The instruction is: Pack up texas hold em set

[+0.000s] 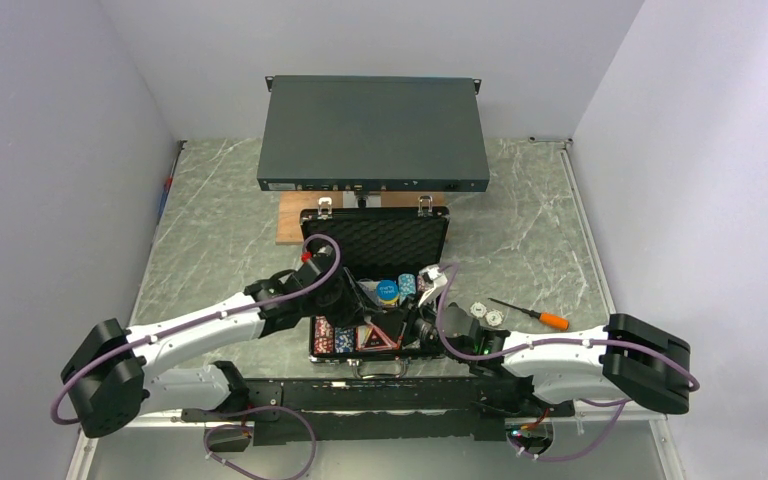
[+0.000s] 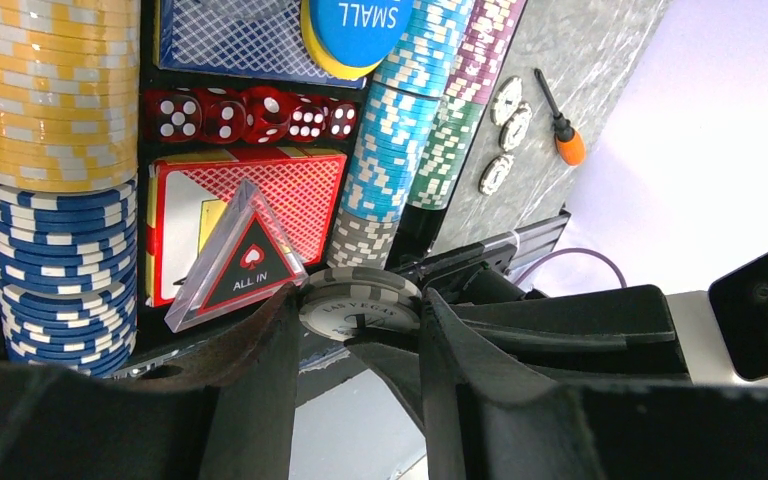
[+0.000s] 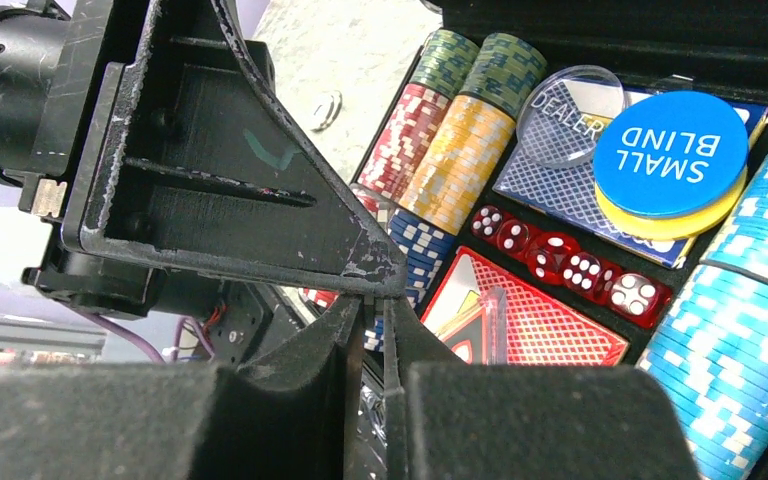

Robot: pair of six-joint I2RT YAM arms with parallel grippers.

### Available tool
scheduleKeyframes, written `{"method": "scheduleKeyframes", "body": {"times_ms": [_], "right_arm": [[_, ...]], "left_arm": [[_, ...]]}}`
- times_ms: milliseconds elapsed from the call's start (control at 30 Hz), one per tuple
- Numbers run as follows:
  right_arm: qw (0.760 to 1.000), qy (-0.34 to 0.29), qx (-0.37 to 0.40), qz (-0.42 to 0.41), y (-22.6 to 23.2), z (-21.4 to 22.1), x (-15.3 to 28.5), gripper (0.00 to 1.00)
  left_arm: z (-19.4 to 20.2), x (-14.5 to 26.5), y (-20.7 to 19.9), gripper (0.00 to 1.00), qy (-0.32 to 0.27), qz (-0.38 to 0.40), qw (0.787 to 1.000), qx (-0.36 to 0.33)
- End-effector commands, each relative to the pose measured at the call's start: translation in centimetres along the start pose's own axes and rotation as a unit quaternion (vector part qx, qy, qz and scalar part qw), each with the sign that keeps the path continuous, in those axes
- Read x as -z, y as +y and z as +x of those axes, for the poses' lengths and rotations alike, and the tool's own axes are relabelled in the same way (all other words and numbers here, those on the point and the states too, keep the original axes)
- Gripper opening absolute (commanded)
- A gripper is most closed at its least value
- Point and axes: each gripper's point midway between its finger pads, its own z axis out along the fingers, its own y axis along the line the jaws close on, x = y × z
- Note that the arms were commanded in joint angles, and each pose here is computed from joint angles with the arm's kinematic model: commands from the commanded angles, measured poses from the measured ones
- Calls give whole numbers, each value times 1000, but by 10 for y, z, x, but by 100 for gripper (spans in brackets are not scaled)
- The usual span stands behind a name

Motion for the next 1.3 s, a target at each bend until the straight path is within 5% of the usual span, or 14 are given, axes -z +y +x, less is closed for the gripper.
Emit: {"method": "scheduleKeyframes", "body": {"times_ms": [0,100,300,500,667,800,933,1133,1267], "right_arm": [[999,-30,16,-20,13,-16,-4,10],[999,-22,31,-7,10,-13,-5,0],[998,-14,61,28,-4,-11,-1,0],[995,0,88,57,-19,-7,7,0],[978,49,157,126,-38,-11,25,0],[938,123,236,221,-56,-28,64,0],[935,149,251,200,-33,-44,73,0],[845,241,379,290,-46,-73,92,0],[827,266,435,235,-33,-74,86,0]], "left_arm": [[10,8,-15,0,21,46,999,-8],[10,9,-15,9,19,56,998,-17],[4,14,-7,58,-4,72,997,-32],[-9,26,3,87,-50,69,996,-36],[-40,55,7,89,-125,39,988,-82],[-63,87,19,88,-181,-5,973,-145],[-82,119,41,88,-239,-54,955,-169],[-92,152,53,88,-294,-29,941,-163],[-92,158,59,89,-313,0,937,-155]]}}
